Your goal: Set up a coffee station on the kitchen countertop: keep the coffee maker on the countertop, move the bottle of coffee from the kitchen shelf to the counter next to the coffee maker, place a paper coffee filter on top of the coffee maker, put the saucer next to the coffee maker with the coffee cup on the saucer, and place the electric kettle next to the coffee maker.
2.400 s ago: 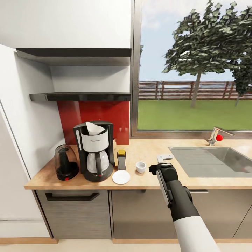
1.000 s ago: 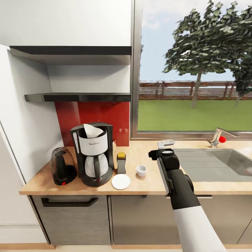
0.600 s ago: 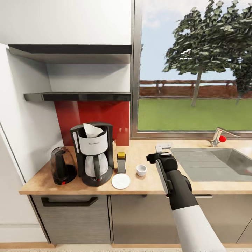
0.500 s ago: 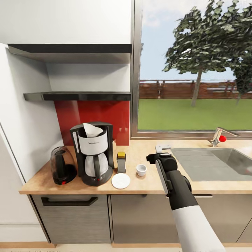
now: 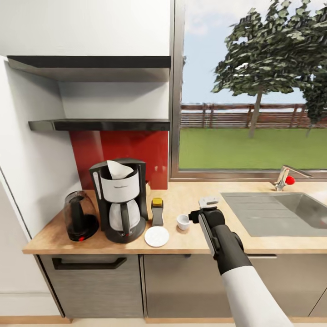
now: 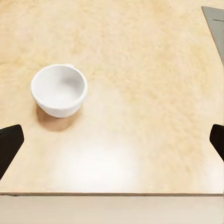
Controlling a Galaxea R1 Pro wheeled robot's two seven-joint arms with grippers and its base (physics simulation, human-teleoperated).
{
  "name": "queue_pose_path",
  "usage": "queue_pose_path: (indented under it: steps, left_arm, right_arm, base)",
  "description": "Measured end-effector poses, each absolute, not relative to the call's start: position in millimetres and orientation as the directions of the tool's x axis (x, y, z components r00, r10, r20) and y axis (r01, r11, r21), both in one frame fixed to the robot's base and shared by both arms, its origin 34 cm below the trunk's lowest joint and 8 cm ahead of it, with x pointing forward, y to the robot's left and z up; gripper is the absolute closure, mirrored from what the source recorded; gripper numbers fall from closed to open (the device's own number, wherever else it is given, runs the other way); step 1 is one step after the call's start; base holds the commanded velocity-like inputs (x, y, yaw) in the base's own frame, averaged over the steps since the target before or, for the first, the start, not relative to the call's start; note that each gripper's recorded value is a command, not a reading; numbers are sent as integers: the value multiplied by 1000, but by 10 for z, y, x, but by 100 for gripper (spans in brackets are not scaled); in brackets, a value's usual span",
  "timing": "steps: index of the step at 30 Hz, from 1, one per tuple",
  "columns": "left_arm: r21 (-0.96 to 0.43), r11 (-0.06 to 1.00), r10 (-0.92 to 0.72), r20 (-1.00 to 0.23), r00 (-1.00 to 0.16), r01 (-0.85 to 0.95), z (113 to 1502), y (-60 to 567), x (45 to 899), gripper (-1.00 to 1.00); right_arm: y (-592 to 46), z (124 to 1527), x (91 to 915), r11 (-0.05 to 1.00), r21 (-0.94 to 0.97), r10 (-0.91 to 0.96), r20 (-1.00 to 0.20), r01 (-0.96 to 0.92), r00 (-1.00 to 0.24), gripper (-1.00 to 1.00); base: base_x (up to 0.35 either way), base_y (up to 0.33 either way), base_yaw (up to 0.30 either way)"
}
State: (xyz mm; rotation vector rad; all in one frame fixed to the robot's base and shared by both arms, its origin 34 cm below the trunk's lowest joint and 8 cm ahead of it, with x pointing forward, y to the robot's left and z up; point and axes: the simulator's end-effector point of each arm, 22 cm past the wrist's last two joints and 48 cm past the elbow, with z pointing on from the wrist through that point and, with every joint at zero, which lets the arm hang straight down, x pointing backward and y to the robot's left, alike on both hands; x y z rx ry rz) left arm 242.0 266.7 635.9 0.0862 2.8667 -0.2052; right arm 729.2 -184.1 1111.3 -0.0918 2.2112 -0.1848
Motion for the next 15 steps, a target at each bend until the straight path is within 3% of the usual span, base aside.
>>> queue_pose_path:
  steps: [6, 15]
  left_arm:
    - [-132, 988, 41, -270, -962, 79, 6361, 2660, 2426, -100]
    - [-133, 988, 40, -271, -962, 78, 6360, 2660, 2432, -100]
  right_arm:
    - [-1840, 11092, 7289, 986, -167, -133, -784, -1, -606, -100]
    - [-1837, 11043, 7286, 986, -168, -135, -777, -4, -614, -100]
  base:
    - [260, 0, 0]
    - [40, 0, 0]
